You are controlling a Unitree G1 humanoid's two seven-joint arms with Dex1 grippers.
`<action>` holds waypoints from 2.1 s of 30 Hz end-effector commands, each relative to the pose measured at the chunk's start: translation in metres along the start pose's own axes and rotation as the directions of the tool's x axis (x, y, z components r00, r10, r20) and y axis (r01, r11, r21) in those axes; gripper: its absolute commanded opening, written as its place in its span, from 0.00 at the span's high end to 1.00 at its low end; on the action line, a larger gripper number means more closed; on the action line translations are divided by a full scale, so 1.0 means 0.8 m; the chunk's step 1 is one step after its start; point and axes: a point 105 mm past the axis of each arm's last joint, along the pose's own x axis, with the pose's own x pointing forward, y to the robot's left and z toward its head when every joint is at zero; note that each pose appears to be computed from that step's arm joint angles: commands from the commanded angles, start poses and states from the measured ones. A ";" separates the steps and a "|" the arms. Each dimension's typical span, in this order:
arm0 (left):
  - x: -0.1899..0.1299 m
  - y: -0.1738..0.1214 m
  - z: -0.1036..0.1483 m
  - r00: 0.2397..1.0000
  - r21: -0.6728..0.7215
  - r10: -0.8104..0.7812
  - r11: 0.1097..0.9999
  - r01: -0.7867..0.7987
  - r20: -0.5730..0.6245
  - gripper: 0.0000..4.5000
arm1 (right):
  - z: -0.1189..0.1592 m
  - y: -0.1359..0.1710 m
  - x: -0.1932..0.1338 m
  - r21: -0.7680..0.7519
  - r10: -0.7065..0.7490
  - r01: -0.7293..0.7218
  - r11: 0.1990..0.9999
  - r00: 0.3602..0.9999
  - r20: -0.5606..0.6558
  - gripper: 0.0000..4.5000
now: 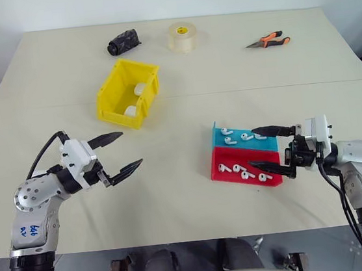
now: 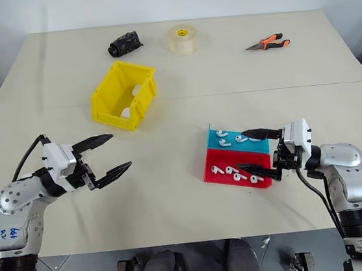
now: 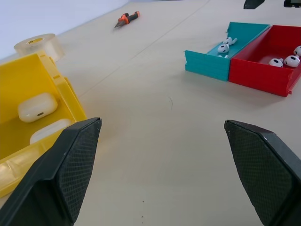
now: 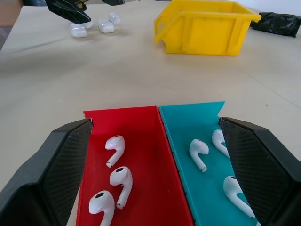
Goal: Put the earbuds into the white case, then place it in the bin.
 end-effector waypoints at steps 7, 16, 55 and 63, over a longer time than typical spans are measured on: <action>-0.046 0.016 0.025 0.950 -0.014 0.311 0.950 -0.311 -0.013 0.01 | 0.024 0.011 0.032 -0.019 0.074 -0.072 0.997 0.993 0.095 0.00; -0.159 -0.035 -0.025 0.584 -0.057 0.768 0.592 -0.804 -0.264 0.01 | 0.062 0.036 0.085 -0.087 0.183 -0.163 0.983 0.920 0.345 0.00; -0.202 0.074 -0.055 0.323 -0.179 0.266 0.452 -0.874 -0.908 0.01 | 0.067 0.045 0.096 -0.154 0.259 -0.222 0.963 0.919 0.297 0.00; -0.196 0.069 -0.065 0.299 -0.185 0.204 0.440 -0.878 -0.932 0.01 | 0.069 0.049 0.102 -0.146 0.245 -0.209 0.967 0.919 0.309 0.00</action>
